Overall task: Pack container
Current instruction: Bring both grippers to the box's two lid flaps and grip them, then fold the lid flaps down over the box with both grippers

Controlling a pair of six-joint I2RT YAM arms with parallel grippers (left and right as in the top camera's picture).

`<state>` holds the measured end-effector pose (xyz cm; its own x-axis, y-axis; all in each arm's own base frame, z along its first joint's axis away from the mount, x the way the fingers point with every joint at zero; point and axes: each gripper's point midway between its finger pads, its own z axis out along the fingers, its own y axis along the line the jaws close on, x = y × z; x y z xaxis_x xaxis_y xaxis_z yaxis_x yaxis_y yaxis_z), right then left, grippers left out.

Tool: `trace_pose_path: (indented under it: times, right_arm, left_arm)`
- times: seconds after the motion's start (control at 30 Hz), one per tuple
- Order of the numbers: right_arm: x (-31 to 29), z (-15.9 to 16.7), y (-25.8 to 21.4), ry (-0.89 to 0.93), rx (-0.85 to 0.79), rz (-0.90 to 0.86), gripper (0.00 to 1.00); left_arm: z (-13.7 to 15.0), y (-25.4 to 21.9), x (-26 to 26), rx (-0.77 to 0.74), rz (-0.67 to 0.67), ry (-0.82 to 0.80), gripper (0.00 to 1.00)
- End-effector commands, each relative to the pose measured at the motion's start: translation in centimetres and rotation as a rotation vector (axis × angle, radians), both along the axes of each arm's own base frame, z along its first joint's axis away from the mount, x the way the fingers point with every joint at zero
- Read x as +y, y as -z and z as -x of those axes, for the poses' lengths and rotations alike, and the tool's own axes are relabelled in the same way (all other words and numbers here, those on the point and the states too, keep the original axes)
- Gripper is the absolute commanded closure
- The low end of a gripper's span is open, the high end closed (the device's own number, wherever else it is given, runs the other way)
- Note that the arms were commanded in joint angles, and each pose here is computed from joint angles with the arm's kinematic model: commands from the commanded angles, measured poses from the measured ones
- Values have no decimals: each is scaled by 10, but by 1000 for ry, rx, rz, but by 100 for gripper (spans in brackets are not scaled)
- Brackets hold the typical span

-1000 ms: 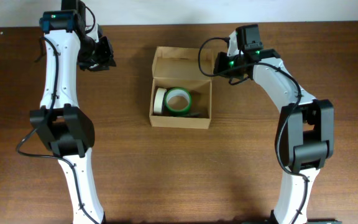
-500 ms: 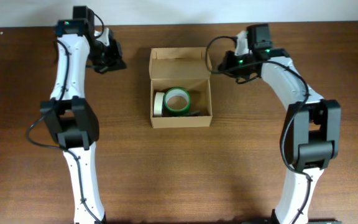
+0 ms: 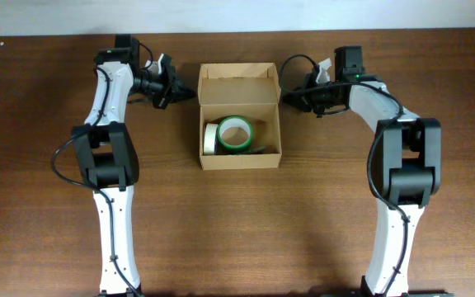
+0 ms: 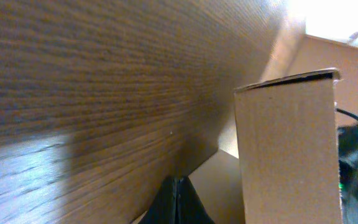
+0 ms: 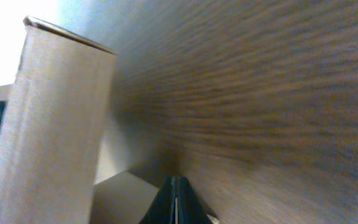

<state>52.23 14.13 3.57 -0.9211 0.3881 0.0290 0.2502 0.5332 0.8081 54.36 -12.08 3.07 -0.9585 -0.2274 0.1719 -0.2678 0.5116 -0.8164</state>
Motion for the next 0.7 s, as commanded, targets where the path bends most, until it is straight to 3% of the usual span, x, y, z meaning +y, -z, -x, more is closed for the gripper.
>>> trace_pose_path:
  times: [0.0,0.37,0.67]
  right_arm:
    - [18,7,-9,-38,41,-147,96]
    - [26,-5,-32,-97,-94,-217,96]
    - [31,-9,-46,-135,-173,-255,96]
  left_arm:
    - [2,2,-11,37,87,0,98]
    - [-21,-42,-31,-65,324,14,99]
    - [-30,-53,-33,-122,364,26,98]
